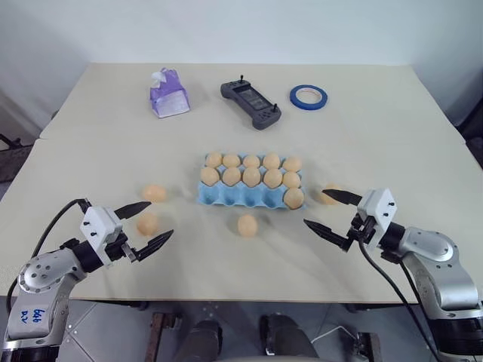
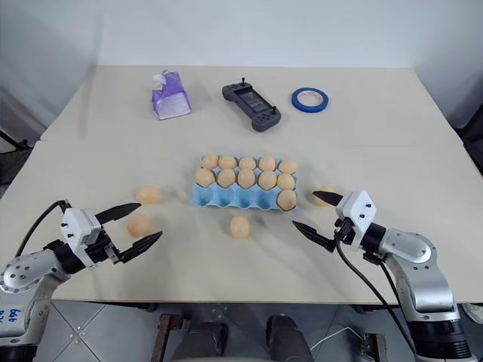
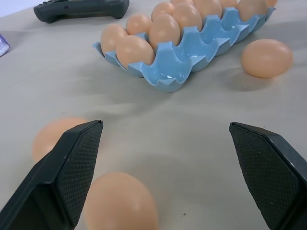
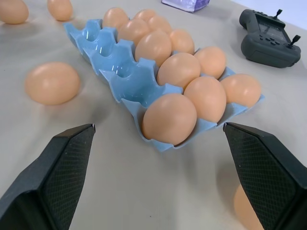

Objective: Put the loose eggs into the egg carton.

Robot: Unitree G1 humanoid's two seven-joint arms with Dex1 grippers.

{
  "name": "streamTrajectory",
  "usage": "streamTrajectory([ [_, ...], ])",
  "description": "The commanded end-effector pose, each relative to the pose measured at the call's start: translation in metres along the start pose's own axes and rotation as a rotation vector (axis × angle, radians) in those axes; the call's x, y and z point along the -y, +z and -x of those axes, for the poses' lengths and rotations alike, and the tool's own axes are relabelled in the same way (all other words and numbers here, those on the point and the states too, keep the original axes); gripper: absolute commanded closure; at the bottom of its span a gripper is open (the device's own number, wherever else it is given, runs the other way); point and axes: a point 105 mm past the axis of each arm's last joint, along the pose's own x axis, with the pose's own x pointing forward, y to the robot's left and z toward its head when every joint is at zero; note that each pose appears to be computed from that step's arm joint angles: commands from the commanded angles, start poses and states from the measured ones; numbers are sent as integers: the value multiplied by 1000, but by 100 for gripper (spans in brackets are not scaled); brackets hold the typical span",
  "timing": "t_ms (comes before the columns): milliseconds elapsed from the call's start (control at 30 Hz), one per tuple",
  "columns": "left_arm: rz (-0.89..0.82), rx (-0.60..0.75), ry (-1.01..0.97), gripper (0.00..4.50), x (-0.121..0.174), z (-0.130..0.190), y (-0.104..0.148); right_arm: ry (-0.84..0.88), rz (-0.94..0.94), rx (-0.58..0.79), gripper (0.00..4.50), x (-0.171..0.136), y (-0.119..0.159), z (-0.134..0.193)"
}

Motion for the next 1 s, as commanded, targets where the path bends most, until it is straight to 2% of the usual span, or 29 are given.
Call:
streamTrajectory([
  [33,-74,-6,20,0,-7,2,7,-12,20,24,1,2,7,-1],
  [133,-66,26,9,0,-5,-4,11,-38,21,36,1,5,10,-1],
  [367,-54,70,-219,0,27,-34,22,-391,-55,52,1,34,9,42],
  [433,-49,98,-272,0,34,-45,26,-492,-77,44,1,36,2,59],
  [500,-73,129,-367,0,47,-58,31,-544,-100,-13,1,29,-16,72],
  [633,-94,176,-470,0,59,-69,38,-533,-111,-57,1,22,-28,70],
  [767,-91,181,-502,0,61,-71,36,-467,-100,-68,1,22,-29,51],
  [1000,-74,170,-457,0,61,-67,32,-372,-66,-85,1,45,-28,17],
])
